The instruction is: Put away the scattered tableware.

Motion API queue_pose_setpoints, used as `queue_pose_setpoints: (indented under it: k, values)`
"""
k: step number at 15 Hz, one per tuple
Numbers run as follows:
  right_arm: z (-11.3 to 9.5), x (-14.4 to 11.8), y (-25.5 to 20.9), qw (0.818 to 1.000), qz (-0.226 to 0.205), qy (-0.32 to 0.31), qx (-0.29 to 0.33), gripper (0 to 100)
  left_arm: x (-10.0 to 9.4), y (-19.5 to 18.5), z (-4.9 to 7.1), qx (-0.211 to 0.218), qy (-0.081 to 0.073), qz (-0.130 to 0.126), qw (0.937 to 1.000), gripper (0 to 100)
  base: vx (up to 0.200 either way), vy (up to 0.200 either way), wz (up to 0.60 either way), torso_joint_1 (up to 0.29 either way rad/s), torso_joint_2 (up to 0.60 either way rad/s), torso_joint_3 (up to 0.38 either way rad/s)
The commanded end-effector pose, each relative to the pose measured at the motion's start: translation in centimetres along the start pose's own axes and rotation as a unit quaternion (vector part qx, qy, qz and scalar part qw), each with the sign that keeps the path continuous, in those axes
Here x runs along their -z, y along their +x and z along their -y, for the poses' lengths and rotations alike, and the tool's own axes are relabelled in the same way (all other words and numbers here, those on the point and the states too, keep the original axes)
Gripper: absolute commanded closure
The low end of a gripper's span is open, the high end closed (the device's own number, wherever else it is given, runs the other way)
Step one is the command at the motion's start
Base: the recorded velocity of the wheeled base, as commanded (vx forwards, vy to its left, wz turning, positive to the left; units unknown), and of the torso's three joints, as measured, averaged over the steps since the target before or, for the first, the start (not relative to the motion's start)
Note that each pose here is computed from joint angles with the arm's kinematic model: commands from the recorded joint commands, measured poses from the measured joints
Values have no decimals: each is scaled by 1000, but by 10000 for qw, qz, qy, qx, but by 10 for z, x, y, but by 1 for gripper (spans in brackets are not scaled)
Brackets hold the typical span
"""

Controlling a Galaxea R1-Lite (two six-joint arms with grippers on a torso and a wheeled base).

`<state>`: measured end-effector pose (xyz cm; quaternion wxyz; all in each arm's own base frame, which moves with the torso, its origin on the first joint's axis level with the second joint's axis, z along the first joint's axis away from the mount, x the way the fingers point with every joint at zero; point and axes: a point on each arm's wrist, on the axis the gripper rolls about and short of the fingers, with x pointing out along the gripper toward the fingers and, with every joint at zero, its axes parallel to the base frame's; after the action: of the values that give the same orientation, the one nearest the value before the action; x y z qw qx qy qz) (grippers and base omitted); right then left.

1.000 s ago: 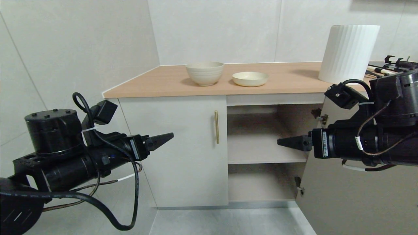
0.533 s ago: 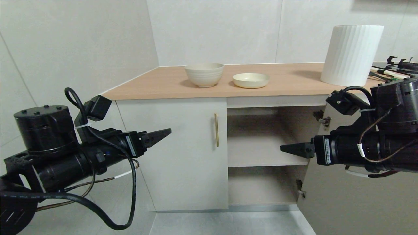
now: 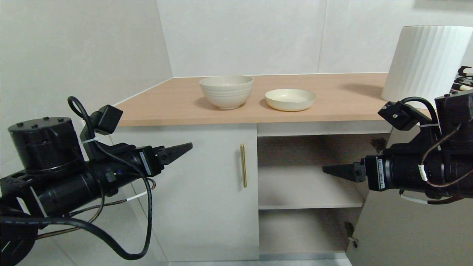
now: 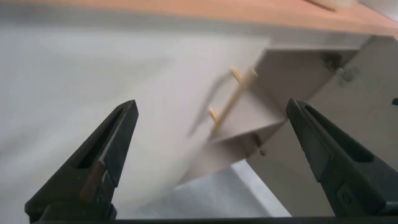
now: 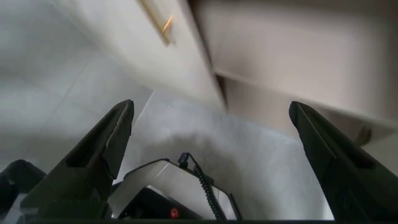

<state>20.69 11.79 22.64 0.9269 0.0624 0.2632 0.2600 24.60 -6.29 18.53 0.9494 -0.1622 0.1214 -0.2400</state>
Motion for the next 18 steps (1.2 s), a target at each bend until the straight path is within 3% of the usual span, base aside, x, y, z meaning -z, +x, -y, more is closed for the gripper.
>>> queue_pose_setpoints:
  k: [1,4,9,18]
  values:
    - [-1,-1,-6,10000,76,-46,-38,0,-2,-3,2,30,16,56,10000,0,0,0,0,0,0,0]
    - [-3,1,-8,9999,72,-82,-79,0,-9,-14,8,102,72,217,9997,0,0,0,0,0,0,0]
    - [-4,2,-7,9999,42,-117,-100,0,-8,-14,8,76,20,48,10000,0,0,0,0,57,-193,-198]
    - [-1,4,3,9999,-97,-89,-31,0,-1,-3,2,38,-52,-156,9999,0,0,0,0,159,-487,-303]
